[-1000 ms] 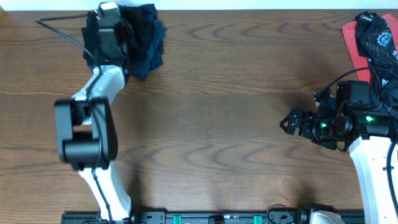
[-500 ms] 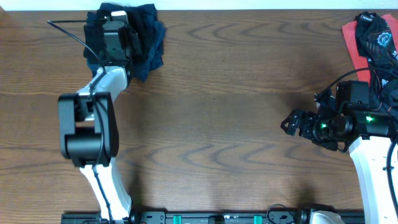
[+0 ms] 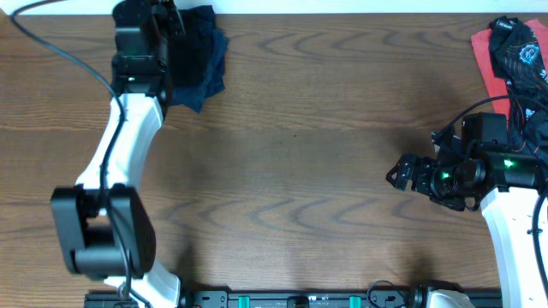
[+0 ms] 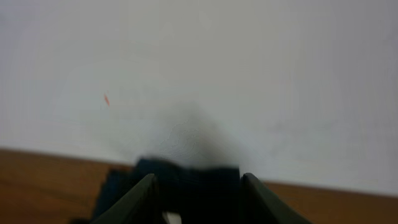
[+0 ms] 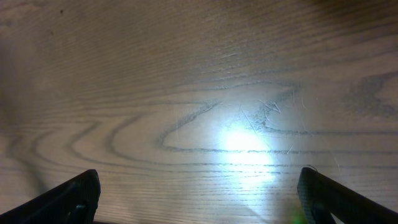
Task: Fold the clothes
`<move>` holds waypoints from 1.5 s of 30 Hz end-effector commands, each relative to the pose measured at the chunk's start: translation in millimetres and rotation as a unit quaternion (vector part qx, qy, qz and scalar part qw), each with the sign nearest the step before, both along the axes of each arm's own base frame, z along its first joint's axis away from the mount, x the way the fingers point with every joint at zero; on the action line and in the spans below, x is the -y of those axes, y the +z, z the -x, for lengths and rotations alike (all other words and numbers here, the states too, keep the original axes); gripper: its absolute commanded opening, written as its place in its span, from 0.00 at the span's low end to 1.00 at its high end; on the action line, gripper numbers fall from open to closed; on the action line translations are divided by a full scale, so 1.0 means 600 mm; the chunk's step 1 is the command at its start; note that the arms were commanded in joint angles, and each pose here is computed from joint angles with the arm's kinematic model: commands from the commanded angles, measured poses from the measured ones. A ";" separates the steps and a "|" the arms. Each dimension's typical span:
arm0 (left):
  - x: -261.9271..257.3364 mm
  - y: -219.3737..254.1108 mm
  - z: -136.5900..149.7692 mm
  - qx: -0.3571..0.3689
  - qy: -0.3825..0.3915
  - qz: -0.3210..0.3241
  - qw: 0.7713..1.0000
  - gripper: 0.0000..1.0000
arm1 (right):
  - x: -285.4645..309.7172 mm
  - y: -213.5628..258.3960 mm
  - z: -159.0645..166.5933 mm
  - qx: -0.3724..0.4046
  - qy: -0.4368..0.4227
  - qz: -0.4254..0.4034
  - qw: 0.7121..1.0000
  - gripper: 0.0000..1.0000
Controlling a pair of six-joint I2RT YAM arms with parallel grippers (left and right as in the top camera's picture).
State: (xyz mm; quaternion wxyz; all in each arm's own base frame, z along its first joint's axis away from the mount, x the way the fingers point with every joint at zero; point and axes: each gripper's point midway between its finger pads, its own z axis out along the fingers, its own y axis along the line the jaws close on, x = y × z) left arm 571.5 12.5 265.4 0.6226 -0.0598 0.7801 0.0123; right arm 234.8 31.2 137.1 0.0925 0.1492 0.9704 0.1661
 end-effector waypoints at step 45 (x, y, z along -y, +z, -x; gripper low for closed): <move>0.038 0.196 0.483 -0.096 -0.050 0.065 0.992 0.98 | -0.049 0.062 -0.036 0.100 0.044 -0.084 0.990 0.95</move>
